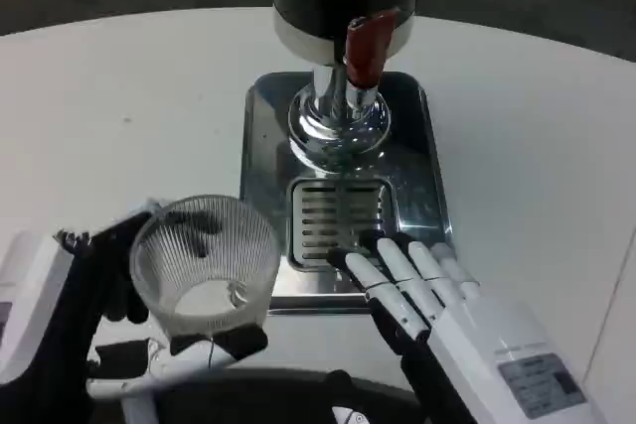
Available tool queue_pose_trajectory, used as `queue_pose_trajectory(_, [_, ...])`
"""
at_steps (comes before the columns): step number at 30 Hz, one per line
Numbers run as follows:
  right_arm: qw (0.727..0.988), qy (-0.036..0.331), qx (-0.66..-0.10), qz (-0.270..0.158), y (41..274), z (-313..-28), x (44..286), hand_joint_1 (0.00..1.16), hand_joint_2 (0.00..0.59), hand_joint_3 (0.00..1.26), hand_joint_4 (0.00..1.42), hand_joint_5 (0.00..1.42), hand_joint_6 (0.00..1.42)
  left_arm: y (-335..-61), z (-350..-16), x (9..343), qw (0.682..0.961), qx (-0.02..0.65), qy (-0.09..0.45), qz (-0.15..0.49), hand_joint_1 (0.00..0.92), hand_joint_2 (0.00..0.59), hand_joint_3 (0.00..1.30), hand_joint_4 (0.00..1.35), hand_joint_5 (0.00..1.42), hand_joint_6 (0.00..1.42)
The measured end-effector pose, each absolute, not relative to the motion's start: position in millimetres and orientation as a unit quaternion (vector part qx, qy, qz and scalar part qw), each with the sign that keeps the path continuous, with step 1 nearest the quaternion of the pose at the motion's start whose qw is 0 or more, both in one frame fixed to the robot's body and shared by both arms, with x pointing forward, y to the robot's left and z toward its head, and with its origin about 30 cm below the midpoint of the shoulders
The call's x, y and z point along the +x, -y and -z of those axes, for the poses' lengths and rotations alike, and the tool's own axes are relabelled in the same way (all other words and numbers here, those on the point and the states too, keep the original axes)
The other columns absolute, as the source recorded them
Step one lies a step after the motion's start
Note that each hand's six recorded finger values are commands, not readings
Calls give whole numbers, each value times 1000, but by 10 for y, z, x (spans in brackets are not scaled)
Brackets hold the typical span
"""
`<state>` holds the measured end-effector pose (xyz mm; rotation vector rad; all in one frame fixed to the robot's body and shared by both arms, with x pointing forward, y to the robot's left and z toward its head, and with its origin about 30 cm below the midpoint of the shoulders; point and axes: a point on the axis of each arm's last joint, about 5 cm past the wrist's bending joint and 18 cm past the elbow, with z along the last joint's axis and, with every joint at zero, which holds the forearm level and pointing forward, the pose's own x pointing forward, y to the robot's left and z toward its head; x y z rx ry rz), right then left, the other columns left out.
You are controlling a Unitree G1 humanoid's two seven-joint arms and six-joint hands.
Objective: Grasp the cup under the faucet to collect the drink, then remove the cup.
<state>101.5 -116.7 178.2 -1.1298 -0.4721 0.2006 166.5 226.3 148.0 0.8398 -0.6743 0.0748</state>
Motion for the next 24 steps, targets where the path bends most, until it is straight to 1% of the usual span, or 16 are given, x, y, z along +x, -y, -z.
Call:
queue_pose_trajectory(4, [815,217,-530,-88,1176,-1791,989,395,491,95,0,0,0,-2260,-1481,1861,855,402,323,-57,436,95,927,1035,1190,1276])
queue_pose_trajectory(11, [820,203,-529,-78,1200,-1789,952,397,491,95,0,0,0,-2225,-1431,2186,851,413,317,-68,436,95,927,1035,1193,1277])
queue_pose_trajectory(15, [822,203,-528,-67,1220,-1819,929,398,491,101,0,0,0,-2203,-1408,2336,851,414,316,-69,435,94,927,1035,1193,1277])
queue_pose_trajectory(19, [822,200,-530,-62,1235,-1823,924,398,492,103,0,0,0,-2155,-1388,2518,850,420,312,-66,411,82,927,1035,1188,1277])
queue_pose_trajectory(22, [822,193,-532,-66,1244,-1820,916,398,490,104,0,0,1,-2093,-1366,2648,852,416,311,-58,407,82,927,1035,1191,1277])
queue_pose_trajectory(24, [822,188,-533,-68,1248,-1815,908,397,488,105,0,0,1,-2046,-1363,2731,849,422,312,-56,406,81,927,1035,1192,1277])
